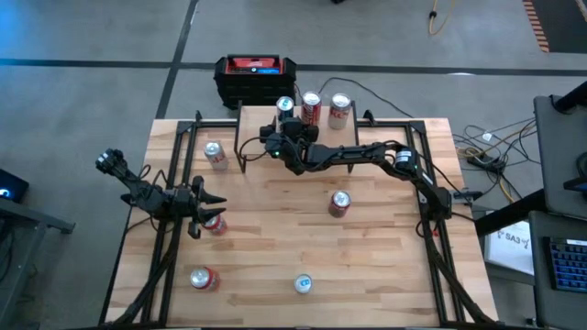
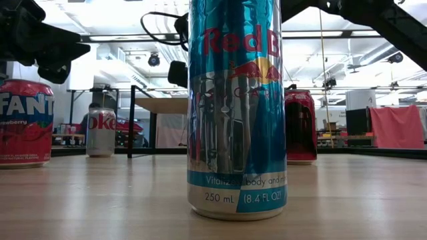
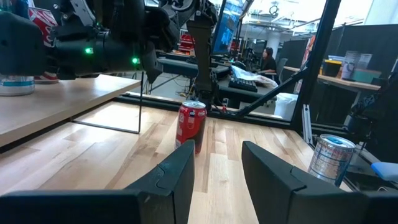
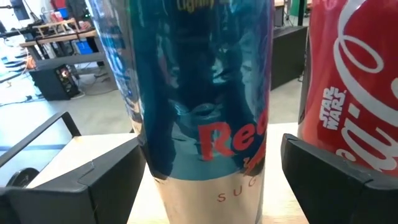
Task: Place canned beverage on shelf
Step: Put the top blue soda can on the shelf
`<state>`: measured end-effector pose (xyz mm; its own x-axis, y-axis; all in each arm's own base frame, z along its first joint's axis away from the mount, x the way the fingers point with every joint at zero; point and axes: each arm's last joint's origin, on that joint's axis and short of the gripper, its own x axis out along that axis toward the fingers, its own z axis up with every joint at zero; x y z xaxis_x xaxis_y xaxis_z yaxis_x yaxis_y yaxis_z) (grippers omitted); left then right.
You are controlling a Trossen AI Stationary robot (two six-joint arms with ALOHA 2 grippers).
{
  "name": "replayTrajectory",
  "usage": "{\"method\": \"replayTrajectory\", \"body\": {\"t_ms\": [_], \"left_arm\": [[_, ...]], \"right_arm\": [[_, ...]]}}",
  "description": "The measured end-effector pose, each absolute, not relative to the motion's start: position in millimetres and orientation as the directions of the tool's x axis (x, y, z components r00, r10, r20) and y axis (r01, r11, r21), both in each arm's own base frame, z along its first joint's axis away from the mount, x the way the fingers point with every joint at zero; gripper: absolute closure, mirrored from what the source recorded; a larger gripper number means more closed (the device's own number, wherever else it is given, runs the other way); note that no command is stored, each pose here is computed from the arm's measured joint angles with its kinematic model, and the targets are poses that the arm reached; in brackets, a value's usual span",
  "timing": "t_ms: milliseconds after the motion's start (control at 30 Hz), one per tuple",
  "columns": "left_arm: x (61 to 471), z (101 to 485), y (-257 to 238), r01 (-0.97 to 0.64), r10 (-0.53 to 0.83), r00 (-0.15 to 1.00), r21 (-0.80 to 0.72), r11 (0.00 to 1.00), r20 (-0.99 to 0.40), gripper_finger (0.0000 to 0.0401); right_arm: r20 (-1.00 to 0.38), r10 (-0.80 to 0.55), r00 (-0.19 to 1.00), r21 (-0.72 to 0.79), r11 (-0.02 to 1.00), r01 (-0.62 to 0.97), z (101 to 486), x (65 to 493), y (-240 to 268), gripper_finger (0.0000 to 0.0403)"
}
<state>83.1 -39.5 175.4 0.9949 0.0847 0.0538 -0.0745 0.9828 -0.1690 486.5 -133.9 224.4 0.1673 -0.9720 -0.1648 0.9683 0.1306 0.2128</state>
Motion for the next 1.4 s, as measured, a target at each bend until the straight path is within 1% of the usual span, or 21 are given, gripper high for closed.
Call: {"method": "replayTrajectory", "body": {"t_ms": [233,600,700,867,900,1233,1400], "left_arm": [[83.1,175.4,-39.5,-0.075,0.085,0.995,-0.169,0.983,0.054,0.0283],[83.1,175.3,-39.5,-0.075,0.085,0.995,-0.169,0.983,0.054,0.0283],[83.1,175.3,-39.5,-0.075,0.085,0.995,-0.169,0.983,0.054,0.0283],[83.1,175.4,-39.4,-0.075,0.085,0.995,-0.169,0.983,0.054,0.0283],[83.1,175.4,-39.5,-0.075,0.085,0.995,-0.169,0.983,0.054,0.0283],[83.1,175.4,-39.4,-0.075,0.085,0.995,-0.169,0.983,0.054,0.0283],[83.1,175.4,-39.5,-0.075,0.085,0.995,-0.169,0.983,0.054,0.0283]], "right_arm": [[-0.165,-0.972,0.169,0.246,0.125,0.961,224.5,486.8,-132.8,0.0058],[-0.166,-0.972,0.168,0.246,0.124,0.961,224.2,486.6,-132.7,0.0063],[-0.166,-0.972,0.168,0.246,0.124,0.961,224.2,486.6,-132.7,0.0087],[-0.166,-0.971,0.170,0.251,0.125,0.960,224.2,486.9,-131.8,0.0177],[-0.166,-0.971,0.172,0.254,0.127,0.959,224.3,487.1,-131.2,0.0186],[-0.167,-0.970,0.178,0.249,0.134,0.959,224.4,487.4,-131.1,0.0186],[-0.165,-0.971,0.173,0.252,0.128,0.959,224.8,486.7,-134.2,0.0167]]}}
